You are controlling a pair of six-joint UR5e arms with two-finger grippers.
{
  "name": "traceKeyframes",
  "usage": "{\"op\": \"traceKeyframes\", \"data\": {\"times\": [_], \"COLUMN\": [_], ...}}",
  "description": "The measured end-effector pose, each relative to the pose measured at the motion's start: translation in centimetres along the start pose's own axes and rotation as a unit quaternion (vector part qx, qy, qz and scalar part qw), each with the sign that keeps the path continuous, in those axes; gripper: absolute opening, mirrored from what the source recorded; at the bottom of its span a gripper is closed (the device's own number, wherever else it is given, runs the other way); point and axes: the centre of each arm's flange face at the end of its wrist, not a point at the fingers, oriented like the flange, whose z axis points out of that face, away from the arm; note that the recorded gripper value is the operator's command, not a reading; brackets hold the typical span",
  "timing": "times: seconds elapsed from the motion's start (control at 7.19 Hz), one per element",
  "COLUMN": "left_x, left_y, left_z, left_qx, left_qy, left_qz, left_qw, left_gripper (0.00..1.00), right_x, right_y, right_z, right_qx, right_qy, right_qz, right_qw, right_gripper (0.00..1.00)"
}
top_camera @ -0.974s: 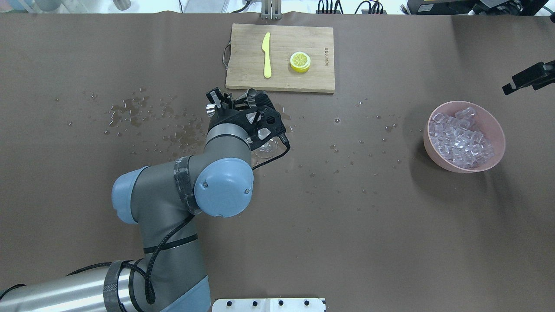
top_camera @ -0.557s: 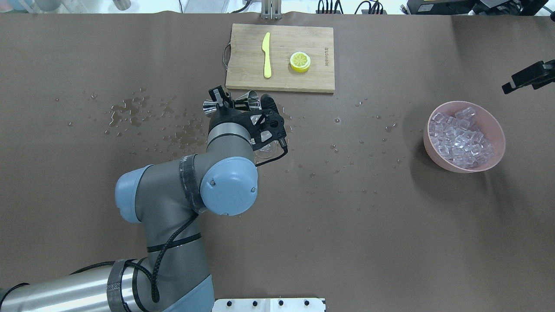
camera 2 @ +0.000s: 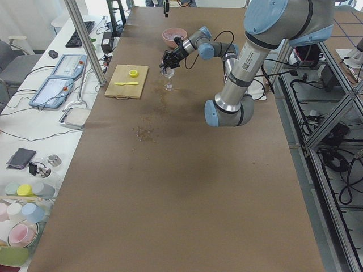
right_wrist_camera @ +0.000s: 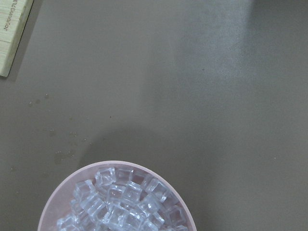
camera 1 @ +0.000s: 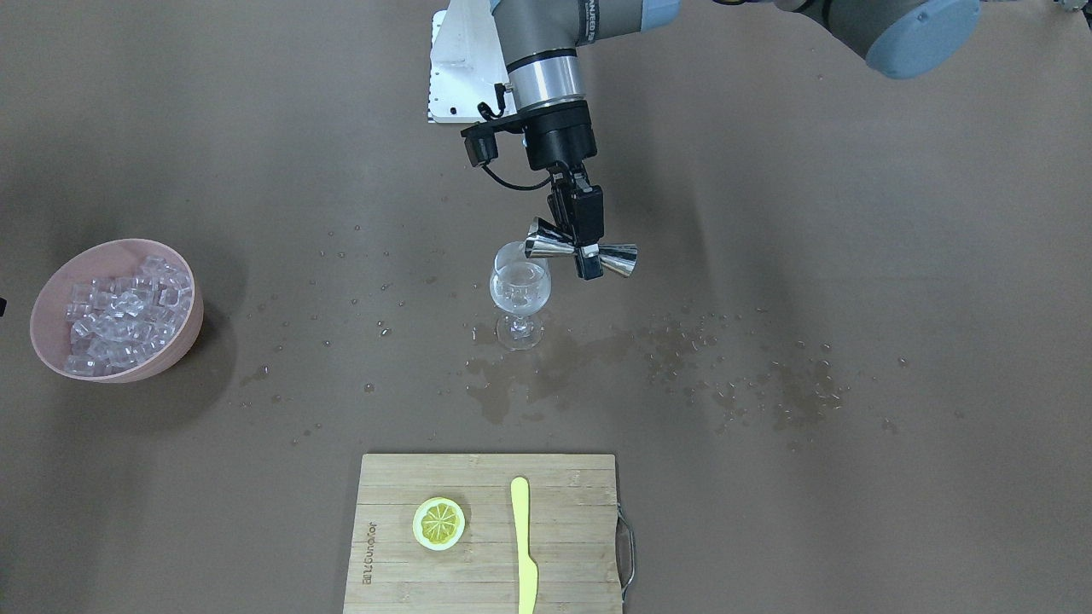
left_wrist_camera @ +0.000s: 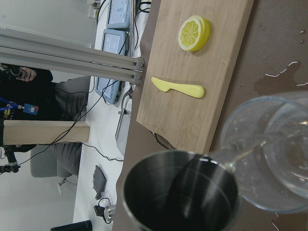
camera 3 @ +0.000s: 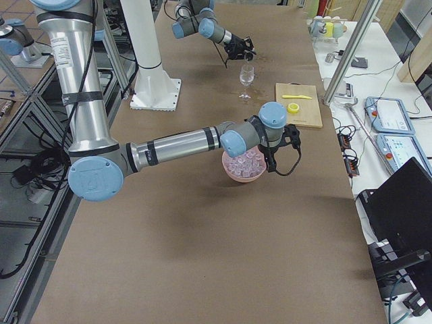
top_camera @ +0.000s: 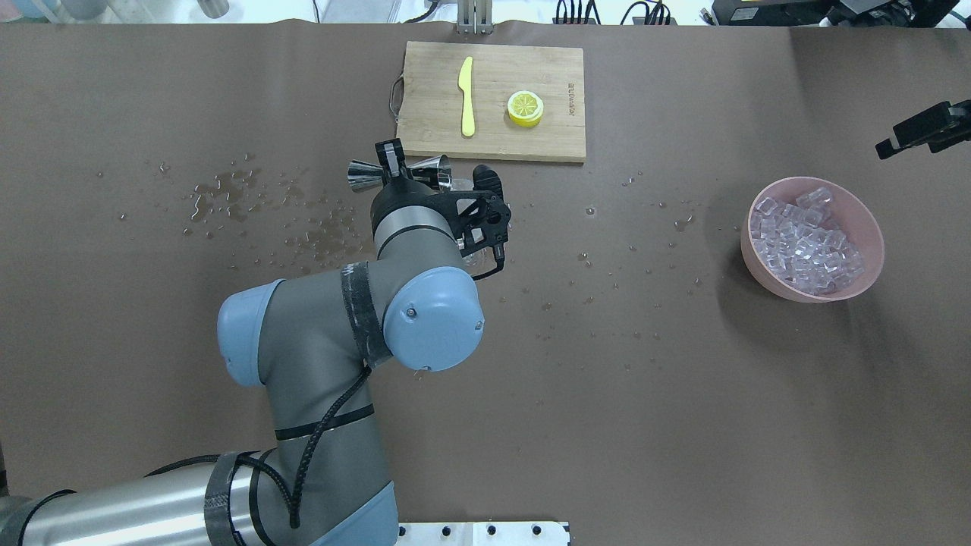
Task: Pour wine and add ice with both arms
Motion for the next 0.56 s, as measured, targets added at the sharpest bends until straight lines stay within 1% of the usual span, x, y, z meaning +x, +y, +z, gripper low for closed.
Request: {"op": "traceKeyframes", "data": {"times": [0.14,0.56], "left_x": [-0.41,-0.72], "left_y": [-0.3,-0.04], "left_z": [-0.33,-0.23], "left_qx": [-0.011,-0.047], "left_qy": [-0.004,-0.029], "left_qz": [0.029,0.086], "left_qw": [0.9995,0.9948], "left_gripper": [0.0,0.0], "right_x": [0.04,0.13], "right_y": [0.0,0.02], "right_z": [0.03,0.19], "right_qx": [0.0,-0.001], "right_qy": [0.0,0.0], "right_qz": [0.001,0.002], "right_qw": [1.0,1.0], "right_gripper": [1.0,1.0]}}
